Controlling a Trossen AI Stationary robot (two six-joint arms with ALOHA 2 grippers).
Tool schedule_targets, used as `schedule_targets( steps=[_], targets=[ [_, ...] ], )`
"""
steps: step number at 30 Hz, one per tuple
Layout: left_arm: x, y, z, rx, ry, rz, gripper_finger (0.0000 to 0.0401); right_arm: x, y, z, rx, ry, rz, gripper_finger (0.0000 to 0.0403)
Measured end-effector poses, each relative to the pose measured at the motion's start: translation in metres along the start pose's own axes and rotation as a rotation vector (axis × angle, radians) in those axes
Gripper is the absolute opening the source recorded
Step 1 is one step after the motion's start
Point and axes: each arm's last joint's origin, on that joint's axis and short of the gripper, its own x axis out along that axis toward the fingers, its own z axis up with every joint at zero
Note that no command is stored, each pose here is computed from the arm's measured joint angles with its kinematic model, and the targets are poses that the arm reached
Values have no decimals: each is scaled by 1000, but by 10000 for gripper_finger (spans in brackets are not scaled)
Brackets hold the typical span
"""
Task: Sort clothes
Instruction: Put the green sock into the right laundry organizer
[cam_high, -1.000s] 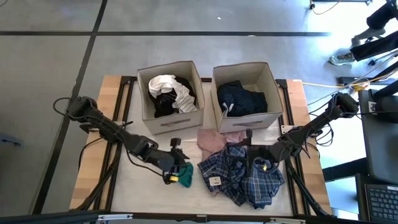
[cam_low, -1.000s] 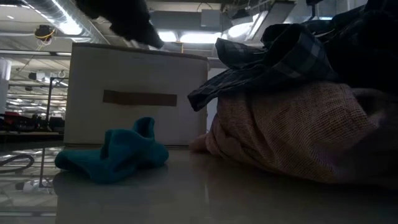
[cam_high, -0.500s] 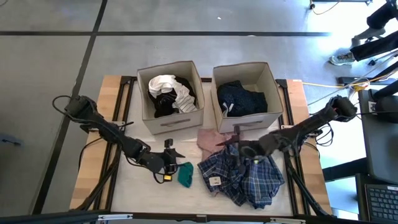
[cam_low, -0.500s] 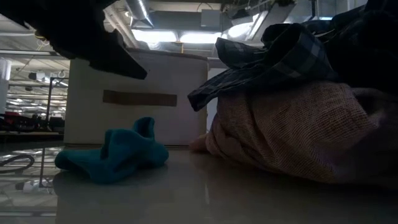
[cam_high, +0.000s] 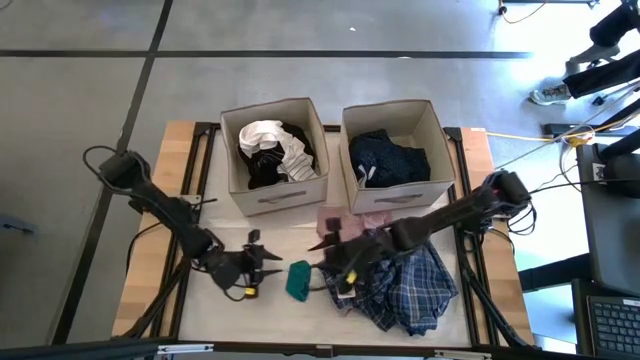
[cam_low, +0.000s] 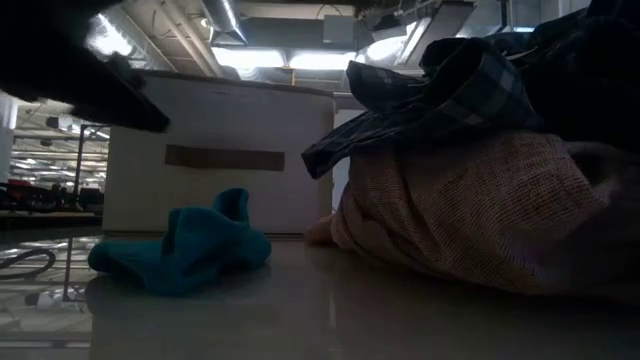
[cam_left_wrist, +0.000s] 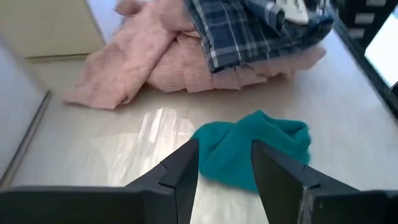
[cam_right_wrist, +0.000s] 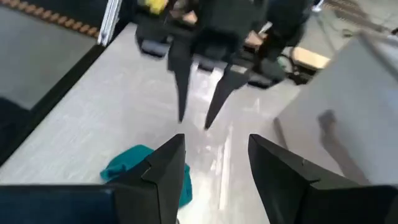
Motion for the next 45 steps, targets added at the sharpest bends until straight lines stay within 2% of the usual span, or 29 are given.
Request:
schedule_targets(
  steps=[3,10,13,20,28,32,36,42,45],
  targets=[
    [-13,-4,-13,-54,-53,23,130,19,5,2,-12,42,40,179],
    [-31,-13,-29,-23,-100,44,127,58,18,-2,24,107,106,179],
    [-34,-15,-30,-12,-100,32,127,73,24,-13,45,148,115,179],
    [-36,-17,-32,2,-96,20,127,97,31,-45,147,277,103,179],
    [-39,-19,-34,13,-90,4,127,120,36,-73,297,352,68,179],
    [-39,-19,-34,15,-89,3,127,124,35,-80,322,369,36,175],
    [-39,-19,-35,13,-88,3,127,125,33,-81,313,371,27,131],
    [-39,-17,-37,17,-70,16,127,125,31,-81,286,373,6,18],
    [-39,-17,-37,20,-68,17,127,121,29,-76,282,357,-26,14]
  ],
)
